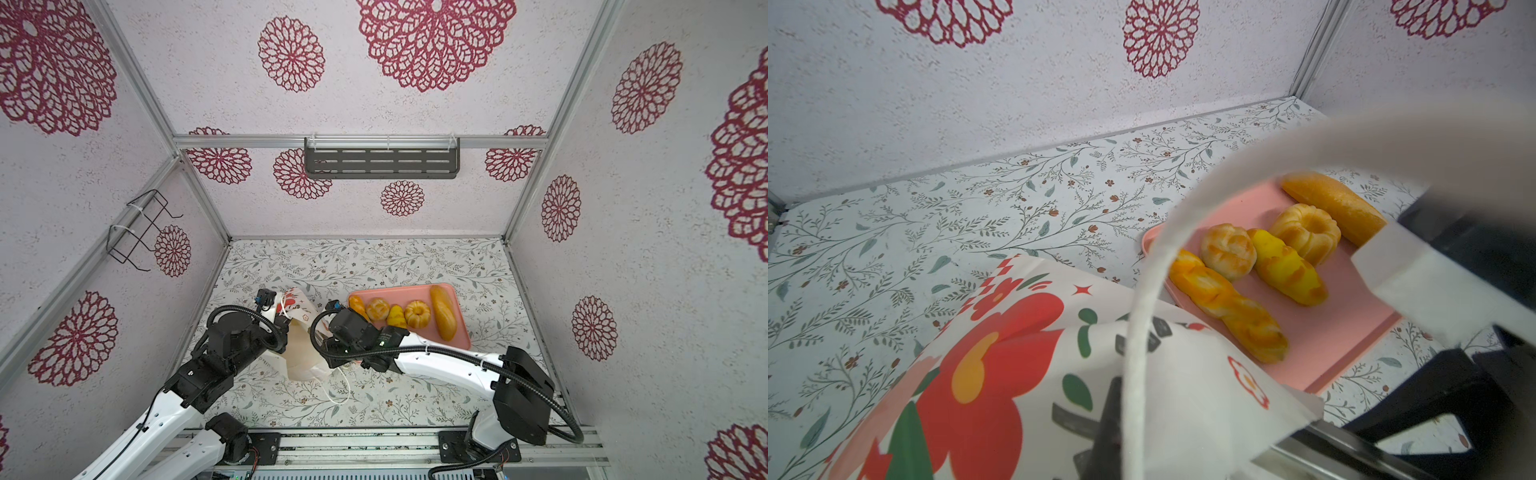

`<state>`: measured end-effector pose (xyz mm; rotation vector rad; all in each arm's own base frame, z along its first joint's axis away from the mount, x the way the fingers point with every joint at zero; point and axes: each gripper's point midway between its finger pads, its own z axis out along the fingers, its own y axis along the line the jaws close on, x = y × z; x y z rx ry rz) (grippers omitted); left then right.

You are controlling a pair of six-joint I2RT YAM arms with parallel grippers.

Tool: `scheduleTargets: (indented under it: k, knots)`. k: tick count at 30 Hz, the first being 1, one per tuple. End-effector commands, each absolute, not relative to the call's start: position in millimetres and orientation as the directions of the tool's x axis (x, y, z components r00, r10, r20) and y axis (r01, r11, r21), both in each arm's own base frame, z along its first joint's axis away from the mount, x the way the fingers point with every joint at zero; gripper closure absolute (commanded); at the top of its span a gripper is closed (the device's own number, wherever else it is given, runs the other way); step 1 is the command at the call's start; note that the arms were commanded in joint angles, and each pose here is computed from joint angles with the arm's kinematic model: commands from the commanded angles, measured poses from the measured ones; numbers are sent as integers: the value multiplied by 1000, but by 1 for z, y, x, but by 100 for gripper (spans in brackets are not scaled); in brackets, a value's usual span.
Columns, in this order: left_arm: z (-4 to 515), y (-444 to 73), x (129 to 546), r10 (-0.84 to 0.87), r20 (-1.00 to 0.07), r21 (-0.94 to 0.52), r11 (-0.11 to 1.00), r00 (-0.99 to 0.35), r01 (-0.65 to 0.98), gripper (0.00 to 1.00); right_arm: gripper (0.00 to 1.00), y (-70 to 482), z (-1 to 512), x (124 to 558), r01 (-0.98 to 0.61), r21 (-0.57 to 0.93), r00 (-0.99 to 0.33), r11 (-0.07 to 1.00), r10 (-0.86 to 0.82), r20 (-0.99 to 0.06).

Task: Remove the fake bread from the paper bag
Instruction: 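Push the tongs into the bag held by the left gripper, then close the tongs on the round brown bun inside the bag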

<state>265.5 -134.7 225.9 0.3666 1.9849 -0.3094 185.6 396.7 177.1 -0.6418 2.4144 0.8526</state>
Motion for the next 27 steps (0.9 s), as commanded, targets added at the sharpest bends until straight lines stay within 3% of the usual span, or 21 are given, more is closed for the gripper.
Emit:
scheduleTargets:
  k: [1, 7, 27]
  knots:
    - [231, -141, 268, 111, -907, -68, 913, -406, 402, 100, 63, 400, 184, 195, -620, 357, -712, 698, -311, -629]
    - [231, -145, 269, 119, -907, -68, 906, -404, 417, 100, 59, 405, 174, 203, -649, 292, -694, 703, -391, -604]
    - [229, -150, 267, 116, -907, -80, 897, -405, 436, 100, 55, 395, 166, 234, -597, 215, -703, 773, -375, -604]
